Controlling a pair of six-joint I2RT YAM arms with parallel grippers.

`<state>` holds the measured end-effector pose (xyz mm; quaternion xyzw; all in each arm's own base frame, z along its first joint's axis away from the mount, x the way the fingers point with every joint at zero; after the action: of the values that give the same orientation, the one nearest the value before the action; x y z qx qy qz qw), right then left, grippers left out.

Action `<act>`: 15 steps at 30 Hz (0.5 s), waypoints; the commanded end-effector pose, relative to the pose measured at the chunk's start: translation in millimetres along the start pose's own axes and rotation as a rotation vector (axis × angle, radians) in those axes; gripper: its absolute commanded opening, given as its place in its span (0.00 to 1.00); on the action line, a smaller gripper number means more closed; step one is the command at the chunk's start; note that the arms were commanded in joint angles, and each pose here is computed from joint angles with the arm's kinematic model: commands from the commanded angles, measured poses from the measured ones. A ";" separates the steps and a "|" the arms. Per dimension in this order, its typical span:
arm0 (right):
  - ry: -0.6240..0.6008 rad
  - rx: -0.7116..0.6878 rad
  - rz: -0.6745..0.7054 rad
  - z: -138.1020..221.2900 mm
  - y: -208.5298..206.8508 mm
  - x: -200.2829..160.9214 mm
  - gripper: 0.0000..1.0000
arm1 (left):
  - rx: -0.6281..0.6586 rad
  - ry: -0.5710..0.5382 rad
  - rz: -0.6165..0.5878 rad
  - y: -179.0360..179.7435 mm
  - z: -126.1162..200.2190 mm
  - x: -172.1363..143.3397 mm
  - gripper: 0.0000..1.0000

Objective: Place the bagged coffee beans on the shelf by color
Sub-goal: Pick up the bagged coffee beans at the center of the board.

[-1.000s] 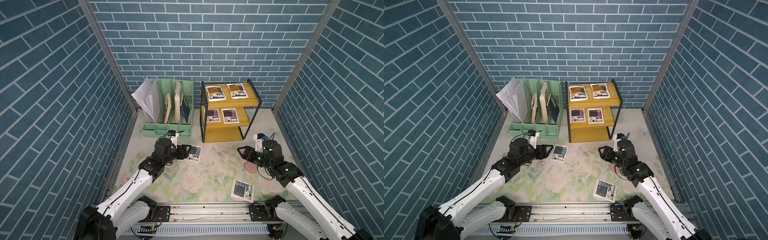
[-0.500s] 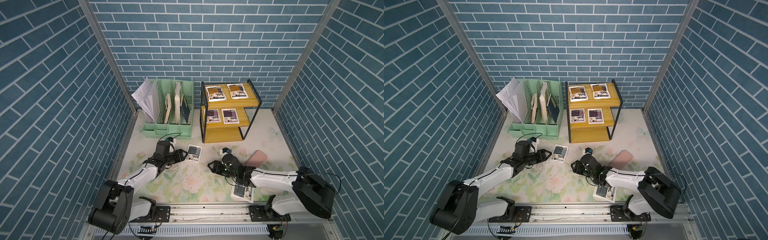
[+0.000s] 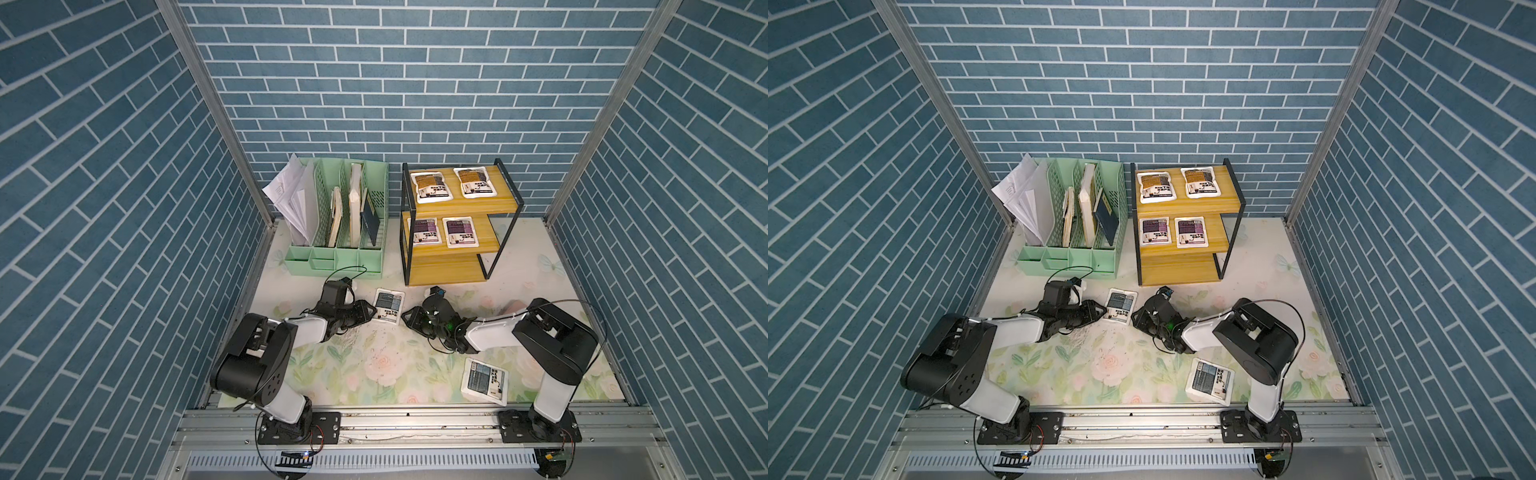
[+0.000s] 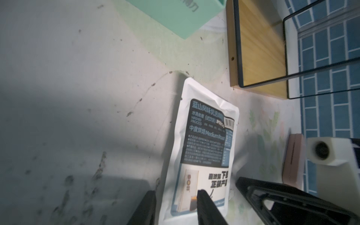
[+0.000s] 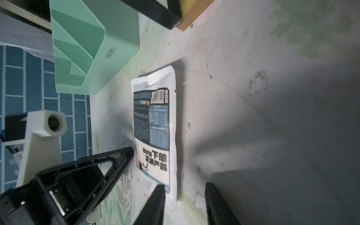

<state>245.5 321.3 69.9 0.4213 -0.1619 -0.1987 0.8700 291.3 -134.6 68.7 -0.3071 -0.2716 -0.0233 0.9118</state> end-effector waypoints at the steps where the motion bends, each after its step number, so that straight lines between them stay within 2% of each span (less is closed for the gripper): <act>1: 0.025 0.047 -0.026 -9.2 8.5 4.7 0.37 | -0.012 -0.004 -0.017 -0.8 -4.0 2.0 0.38; 7: 0.059 0.049 -0.016 -25.4 11.3 9.6 0.33 | -0.001 0.021 -0.032 0.5 -7.2 -5.2 0.32; 10: 0.061 0.051 -0.027 -27.4 7.6 10.2 0.35 | -0.003 0.035 -0.032 0.9 -9.7 -10.9 0.30; 12: 0.057 0.090 -0.043 -24.2 6.5 10.1 0.39 | -0.002 0.040 -0.031 0.7 -10.4 -14.6 0.28; 15: 0.061 0.189 -0.095 -18.6 4.4 7.9 0.40 | -0.009 0.048 -0.042 -3.8 -11.1 -18.1 0.26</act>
<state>264.9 333.6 65.9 0.4773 -0.1445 -0.1992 0.8436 290.3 -143.4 64.8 -0.3113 -0.2743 -0.0414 0.9089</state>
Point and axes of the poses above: each gripper's point midway between its finger pads, its own z axis back along the fingers, its own y axis along the line the jaws close on, x = y × z, the point moved 6 cm from there along z, back along the fingers, and after that the axes turned 12 degrees about -z, right-handed, at the moved point
